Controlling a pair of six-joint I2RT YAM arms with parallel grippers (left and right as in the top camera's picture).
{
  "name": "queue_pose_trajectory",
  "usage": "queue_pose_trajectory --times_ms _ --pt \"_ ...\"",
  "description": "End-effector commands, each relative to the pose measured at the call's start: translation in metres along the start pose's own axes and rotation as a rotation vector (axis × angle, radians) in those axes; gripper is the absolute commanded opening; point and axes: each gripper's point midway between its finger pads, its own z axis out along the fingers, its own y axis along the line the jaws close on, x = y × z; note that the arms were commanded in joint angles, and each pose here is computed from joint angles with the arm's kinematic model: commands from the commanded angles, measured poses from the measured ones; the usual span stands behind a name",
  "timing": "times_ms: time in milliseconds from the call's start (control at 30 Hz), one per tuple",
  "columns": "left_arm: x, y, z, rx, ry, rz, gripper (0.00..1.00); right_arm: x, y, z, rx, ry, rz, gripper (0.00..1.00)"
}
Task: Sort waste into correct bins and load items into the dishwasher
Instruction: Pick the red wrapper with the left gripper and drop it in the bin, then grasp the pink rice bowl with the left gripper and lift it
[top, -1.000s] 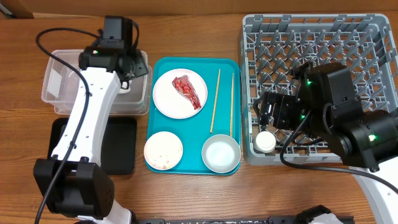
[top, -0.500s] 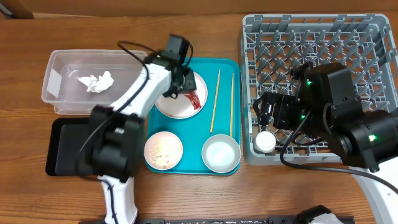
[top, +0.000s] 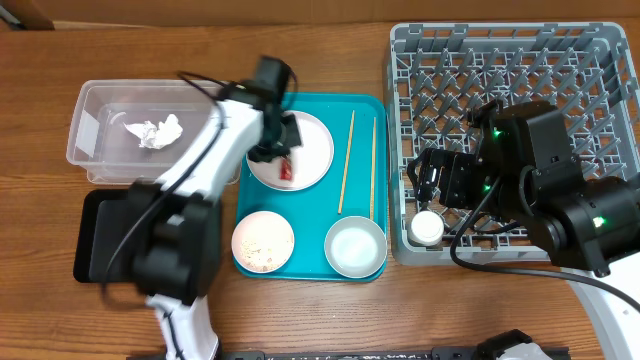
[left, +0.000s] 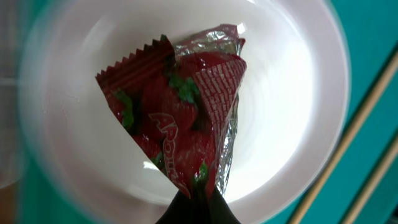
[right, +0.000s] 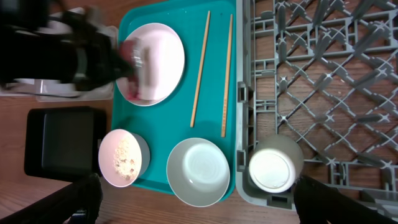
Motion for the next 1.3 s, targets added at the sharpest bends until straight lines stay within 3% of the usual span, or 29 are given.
queue_pose_trajectory --times_ms 0,200,233,333,400,600,733,833,1133,1267 --pt "-0.040 0.032 -0.085 -0.082 -0.248 -0.024 0.04 -0.002 0.002 -0.005 -0.010 -0.016 -0.005 1.00" --pt "-0.052 0.101 -0.102 -0.242 -0.278 -0.106 0.07 -0.002 0.002 -0.004 -0.009 -0.013 -0.004 1.00" --pt "-0.053 0.109 -0.098 -0.255 -0.268 -0.110 0.13 -0.002 0.002 -0.004 -0.009 -0.013 -0.005 1.00" --pt "-0.059 0.123 -0.083 -0.262 -0.238 -0.128 0.53 -0.001 0.002 -0.004 -0.008 -0.010 -0.004 1.00" --pt "-0.060 0.120 -0.080 -0.227 -0.225 -0.103 0.60 -0.001 0.001 -0.004 -0.007 -0.008 -0.004 1.00" --pt "-0.047 0.094 -0.110 -0.131 -0.231 -0.070 0.62 0.002 0.000 -0.004 -0.001 0.002 -0.003 1.00" --pt "-0.023 0.073 -0.135 -0.115 -0.231 0.047 0.61 0.002 0.000 -0.004 0.000 0.004 -0.002 1.00" --pt "0.010 0.054 -0.136 -0.122 -0.151 0.150 0.61 0.002 -0.001 -0.004 0.003 0.003 -0.002 1.00" --pt "0.122 0.047 -0.064 -0.246 0.134 0.111 0.65 0.002 -0.001 -0.004 0.003 0.004 -0.002 1.00" --pt "0.155 0.035 -0.024 -0.174 0.190 0.140 0.59 0.002 -0.001 -0.004 0.003 0.003 -0.002 1.00"
